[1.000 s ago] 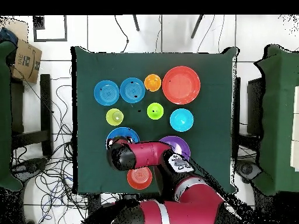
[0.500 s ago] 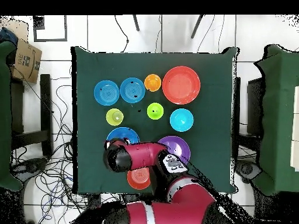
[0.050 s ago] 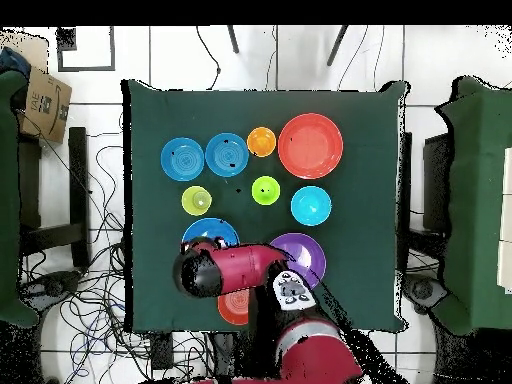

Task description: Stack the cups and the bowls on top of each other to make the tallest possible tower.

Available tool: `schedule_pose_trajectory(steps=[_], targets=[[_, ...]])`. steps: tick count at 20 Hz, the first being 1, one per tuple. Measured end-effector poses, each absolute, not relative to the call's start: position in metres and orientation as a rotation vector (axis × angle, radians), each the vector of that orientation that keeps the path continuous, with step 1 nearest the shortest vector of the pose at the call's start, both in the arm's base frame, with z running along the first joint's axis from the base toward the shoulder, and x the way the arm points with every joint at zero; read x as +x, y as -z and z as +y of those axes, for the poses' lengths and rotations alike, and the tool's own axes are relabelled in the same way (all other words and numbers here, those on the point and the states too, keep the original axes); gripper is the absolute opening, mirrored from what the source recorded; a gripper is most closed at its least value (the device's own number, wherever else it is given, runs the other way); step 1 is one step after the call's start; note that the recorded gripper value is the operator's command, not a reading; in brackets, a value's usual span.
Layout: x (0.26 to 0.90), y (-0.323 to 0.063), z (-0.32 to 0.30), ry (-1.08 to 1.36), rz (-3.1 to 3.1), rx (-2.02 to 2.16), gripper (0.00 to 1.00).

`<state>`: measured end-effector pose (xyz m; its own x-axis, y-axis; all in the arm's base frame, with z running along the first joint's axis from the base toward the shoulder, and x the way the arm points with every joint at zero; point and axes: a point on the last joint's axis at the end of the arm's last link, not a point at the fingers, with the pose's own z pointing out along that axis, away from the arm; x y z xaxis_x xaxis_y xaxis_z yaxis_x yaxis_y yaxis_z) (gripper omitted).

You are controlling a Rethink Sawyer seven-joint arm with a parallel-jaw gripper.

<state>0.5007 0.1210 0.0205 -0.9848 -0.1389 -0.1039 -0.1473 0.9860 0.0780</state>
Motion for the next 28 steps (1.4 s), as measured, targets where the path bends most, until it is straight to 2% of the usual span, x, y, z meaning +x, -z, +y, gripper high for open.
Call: schedule_pose_trajectory(steps=[8, 17, 28], targets=[[0.508, -0.033, 0.082, -0.026, 3.051, -0.203, 1.0], [0.516, -0.026, 0.065, 0.024, 3.038, -0.217, 1.0], [0.509, 0.021, 0.074, -0.009, 3.039, -0.227, 1.0]])
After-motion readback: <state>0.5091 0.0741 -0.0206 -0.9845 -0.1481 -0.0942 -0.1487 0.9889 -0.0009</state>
